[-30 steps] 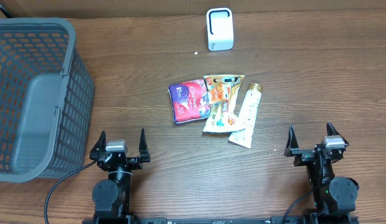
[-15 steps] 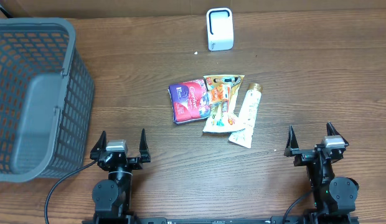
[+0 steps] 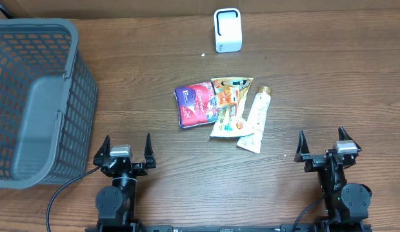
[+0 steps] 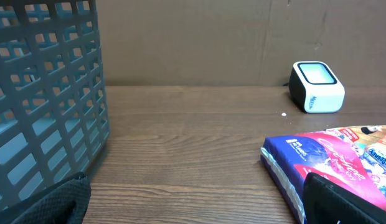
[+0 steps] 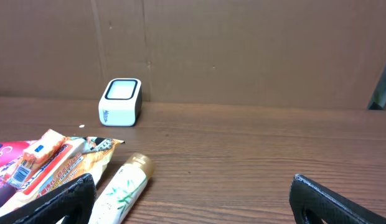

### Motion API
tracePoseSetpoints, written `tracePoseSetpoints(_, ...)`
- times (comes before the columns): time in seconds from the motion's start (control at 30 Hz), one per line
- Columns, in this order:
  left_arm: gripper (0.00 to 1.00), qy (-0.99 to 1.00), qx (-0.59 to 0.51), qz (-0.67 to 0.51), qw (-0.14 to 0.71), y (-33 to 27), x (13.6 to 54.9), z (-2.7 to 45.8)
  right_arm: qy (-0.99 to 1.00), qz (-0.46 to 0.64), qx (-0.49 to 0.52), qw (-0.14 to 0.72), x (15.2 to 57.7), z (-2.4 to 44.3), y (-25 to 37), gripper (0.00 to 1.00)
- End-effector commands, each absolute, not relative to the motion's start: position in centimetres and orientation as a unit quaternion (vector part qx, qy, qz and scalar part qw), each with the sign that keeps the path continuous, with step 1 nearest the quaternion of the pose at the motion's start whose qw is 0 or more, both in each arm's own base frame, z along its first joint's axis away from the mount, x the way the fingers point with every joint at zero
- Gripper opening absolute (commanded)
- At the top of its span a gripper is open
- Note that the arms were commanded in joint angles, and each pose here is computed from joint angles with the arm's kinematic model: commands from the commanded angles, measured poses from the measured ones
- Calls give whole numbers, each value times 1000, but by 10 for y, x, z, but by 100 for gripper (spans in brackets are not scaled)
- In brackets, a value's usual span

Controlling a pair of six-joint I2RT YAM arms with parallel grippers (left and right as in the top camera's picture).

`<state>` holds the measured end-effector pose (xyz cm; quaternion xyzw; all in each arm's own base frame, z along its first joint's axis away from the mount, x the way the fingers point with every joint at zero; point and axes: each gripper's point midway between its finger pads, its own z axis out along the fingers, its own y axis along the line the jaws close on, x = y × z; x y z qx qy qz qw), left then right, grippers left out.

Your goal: Scan the item barcode

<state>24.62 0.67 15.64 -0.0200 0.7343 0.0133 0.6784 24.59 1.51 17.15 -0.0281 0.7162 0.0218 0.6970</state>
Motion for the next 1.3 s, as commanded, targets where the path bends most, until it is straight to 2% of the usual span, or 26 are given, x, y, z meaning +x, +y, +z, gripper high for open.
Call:
tracePoseSetpoints(0.0, 100, 732, -24, 10, 681, 7, 246, 157, 715, 19, -25, 698, 246, 170, 14, 100)
tracePoseSetpoints(1.27, 100, 732, -24, 10, 681, 7, 246, 157, 716, 60, 14, 695, 246, 169, 14, 100)
